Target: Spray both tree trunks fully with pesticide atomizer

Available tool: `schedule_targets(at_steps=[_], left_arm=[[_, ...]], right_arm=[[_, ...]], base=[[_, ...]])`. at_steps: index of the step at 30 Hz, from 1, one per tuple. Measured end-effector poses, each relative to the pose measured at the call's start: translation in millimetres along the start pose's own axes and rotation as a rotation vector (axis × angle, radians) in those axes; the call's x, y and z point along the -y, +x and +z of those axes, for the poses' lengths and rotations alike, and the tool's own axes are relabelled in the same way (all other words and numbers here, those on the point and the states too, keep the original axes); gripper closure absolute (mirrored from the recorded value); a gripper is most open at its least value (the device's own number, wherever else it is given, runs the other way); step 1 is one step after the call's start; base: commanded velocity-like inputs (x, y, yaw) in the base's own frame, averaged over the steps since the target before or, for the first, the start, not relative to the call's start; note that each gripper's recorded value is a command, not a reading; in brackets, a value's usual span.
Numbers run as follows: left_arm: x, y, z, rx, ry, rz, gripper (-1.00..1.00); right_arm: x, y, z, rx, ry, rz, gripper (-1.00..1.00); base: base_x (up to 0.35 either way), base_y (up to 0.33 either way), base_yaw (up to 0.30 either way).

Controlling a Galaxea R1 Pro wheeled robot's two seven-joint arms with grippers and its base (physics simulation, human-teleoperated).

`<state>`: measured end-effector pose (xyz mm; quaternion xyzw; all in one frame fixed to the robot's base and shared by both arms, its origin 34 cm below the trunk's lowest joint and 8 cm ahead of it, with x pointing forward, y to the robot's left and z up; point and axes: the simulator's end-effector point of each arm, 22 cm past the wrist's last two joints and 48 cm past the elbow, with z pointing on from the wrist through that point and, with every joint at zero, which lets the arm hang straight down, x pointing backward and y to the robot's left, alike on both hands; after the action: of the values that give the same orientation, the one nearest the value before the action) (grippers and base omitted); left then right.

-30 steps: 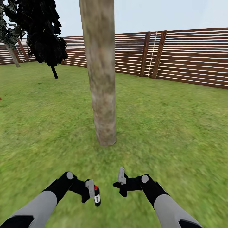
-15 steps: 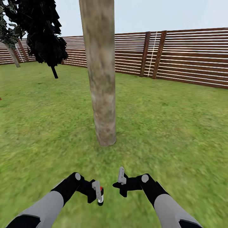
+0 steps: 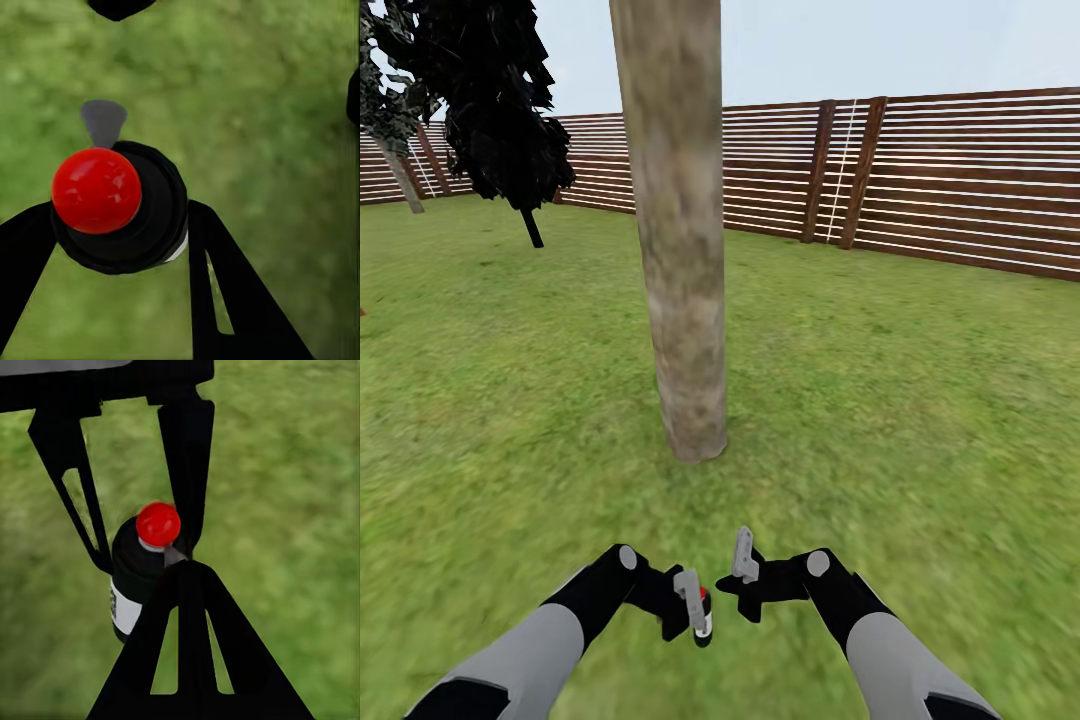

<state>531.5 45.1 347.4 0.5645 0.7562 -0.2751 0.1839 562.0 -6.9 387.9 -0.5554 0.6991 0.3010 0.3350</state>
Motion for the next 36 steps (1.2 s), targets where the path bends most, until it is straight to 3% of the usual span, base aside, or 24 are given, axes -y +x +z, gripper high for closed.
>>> schedule_targets(at_steps=[12,28,31,36], left_arm=[[-5.9,-18.3,-1.6,0.026,-0.021,0.025,1.0],[-3.8,-12.8,-1.0,0.014,-0.016,0.03,1.0],[-10.9,6.6,-9.0,-0.013,-0.029,0.018,1.0],[-41.8,97.0,-58.1,-0.13,-0.097,-0.041,1.0]], right_arm=[[0.1,0.0,0.1,0.0,0.0,0.0,1.0],[0.7,-0.2,-0.2,0.0,0.002,-0.001,1.0],[0.6,0.0,-0.1,-0.001,0.001,-0.002,1.0],[0.6,0.0,-0.1,-0.001,0.002,-0.002,1.0]], base=[[0.0,0.0,0.0],[0.0,0.0,0.0],[0.0,0.0,0.0],[0.0,0.0,0.0]])
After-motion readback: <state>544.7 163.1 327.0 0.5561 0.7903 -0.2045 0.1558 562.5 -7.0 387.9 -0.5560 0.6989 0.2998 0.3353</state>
